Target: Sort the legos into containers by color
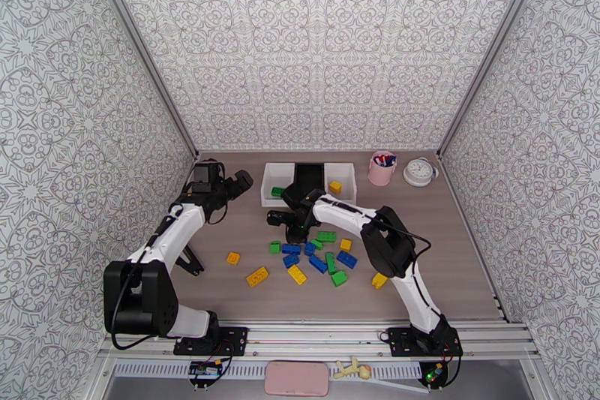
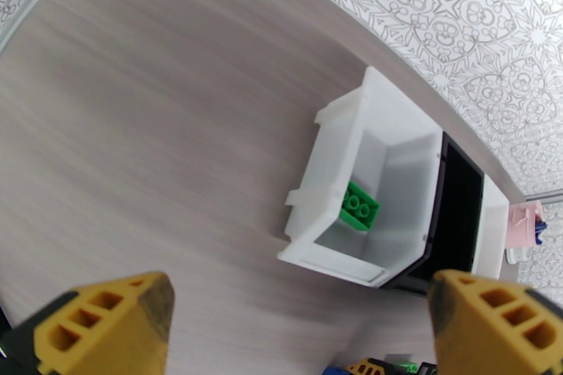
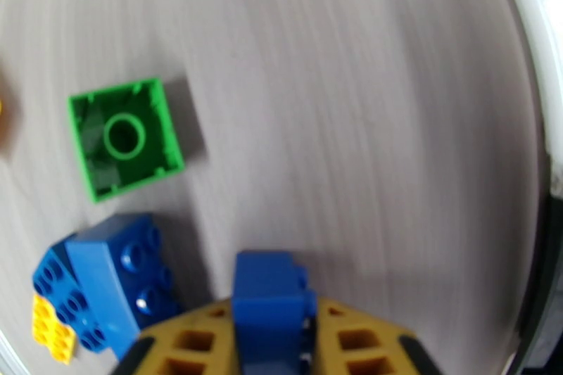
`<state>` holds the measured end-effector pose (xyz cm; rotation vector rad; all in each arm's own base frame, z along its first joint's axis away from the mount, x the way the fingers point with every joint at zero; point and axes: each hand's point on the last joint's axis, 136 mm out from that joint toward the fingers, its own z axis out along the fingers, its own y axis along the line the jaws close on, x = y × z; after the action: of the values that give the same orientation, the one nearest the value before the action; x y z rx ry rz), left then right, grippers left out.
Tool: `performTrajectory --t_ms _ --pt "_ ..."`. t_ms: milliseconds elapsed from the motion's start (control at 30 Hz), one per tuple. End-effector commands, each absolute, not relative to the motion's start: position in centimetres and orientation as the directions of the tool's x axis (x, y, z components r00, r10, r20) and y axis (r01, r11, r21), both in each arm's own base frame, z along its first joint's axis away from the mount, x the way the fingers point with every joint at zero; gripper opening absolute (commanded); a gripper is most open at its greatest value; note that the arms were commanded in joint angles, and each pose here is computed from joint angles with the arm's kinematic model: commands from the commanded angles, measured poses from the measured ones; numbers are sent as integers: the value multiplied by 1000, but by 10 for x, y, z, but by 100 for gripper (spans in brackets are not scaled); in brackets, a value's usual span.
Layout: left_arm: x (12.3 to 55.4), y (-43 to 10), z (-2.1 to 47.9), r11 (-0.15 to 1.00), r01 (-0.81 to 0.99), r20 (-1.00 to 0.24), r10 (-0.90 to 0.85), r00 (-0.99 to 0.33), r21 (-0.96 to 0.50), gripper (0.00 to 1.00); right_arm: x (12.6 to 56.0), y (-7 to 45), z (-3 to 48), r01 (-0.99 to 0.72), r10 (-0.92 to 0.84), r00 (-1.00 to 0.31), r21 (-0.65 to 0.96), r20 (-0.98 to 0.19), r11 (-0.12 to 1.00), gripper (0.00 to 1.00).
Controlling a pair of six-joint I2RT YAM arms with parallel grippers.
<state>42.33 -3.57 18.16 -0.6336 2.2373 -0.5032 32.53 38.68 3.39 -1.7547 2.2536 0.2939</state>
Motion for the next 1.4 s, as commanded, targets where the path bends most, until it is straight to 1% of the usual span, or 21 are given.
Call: performTrajectory --t_ms 0,100,233,400,567,700,767,833,1033,1200,1367 --pt "423 -43 188 832 -238 -579 -527 -622 -502 100 331 384 43 -968 -913 -223 -35 -342 250 12" --pt "419 -45 189 854 -215 -598 -491 -634 -473 100 333 382 51 -963 -901 -234 -40 -366 267 9" --pt "414 -52 192 883 -154 -624 -426 -655 -443 100 340 381 73 -950 -856 -256 -46 -449 308 8" --pt "405 -69 200 906 -48 -659 -341 -670 -420 100 362 371 120 -896 -716 -305 -66 -629 439 8" --pt "391 -95 206 926 106 -733 -213 -646 -362 100 387 355 180 -808 -490 -302 -53 -817 586 9" --pt "377 -118 215 921 240 -801 -115 -588 -308 100 412 334 213 -706 -344 -267 -60 -900 706 9" --pt "369 -128 219 914 302 -830 -64 -554 -273 100 430 322 220 -641 -284 -283 -40 -916 767 9" --pt "363 -134 222 910 339 -852 -29 -522 -238 100 447 315 218 -602 -247 -317 -7 -916 799 9" --pt "346 -153 228 886 436 -897 55 -438 -158 100 494 312 198 -502 -183 -376 33 -908 864 9" --pt "334 -163 230 866 493 -913 129 -386 -86 100 524 316 175 -456 -181 -392 19 -902 890 9" --pt "331 -164 231 861 503 -916 142 -376 -73 100 543 325 150 -456 -203 -409 7 -890 890 10"
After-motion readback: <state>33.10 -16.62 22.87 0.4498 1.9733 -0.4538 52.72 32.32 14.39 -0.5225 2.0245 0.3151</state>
